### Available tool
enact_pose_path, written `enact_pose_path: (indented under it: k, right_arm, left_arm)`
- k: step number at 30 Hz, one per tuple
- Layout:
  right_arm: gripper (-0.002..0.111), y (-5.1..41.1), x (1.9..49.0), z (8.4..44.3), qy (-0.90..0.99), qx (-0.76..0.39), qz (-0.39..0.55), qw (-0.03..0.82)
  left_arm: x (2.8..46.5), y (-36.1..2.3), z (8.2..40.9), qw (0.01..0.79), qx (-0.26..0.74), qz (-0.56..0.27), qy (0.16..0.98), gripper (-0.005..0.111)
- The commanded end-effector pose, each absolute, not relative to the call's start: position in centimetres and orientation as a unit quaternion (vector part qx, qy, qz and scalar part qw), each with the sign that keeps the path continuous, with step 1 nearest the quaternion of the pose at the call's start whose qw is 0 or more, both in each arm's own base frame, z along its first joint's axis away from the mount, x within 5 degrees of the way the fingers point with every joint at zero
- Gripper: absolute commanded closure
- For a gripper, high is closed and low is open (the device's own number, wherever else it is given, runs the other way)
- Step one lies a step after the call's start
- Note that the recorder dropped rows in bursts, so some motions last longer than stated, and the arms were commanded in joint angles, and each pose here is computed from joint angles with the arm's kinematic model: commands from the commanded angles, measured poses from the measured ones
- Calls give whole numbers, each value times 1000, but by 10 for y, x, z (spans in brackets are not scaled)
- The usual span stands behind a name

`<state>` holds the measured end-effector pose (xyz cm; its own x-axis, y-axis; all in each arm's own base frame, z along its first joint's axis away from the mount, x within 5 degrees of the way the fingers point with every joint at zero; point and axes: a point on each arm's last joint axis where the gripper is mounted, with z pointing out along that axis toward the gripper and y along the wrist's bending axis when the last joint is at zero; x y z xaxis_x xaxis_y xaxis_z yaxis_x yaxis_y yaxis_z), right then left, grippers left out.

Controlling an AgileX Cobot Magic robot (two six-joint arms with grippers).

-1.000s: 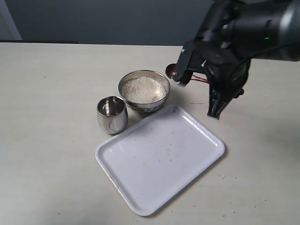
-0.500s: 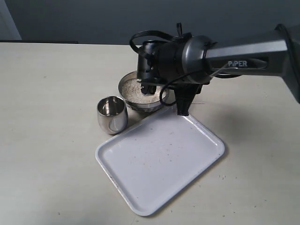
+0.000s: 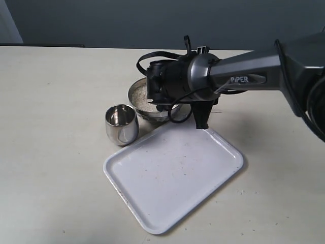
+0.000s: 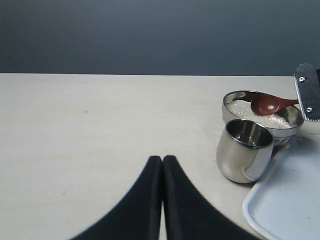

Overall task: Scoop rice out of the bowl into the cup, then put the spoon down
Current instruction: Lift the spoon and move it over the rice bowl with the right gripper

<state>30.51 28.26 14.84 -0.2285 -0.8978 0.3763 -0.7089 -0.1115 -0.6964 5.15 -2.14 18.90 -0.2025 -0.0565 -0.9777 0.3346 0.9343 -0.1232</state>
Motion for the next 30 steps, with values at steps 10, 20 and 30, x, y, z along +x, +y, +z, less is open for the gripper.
enact_pose_path:
  k: [10, 20, 30]
  right_arm:
    - [109, 295, 302, 140, 628, -655, -403, 116]
    - [109, 293, 310, 153, 582, -646, -475, 135]
    - [109, 302, 319, 151, 504, -674, -515, 162]
  left_arm:
    - [51, -21, 192, 632, 90, -161, 752, 106]
    - [50, -23, 192, 629, 104, -172, 751, 106]
    - [48, -27, 192, 622, 134, -198, 746, 106]
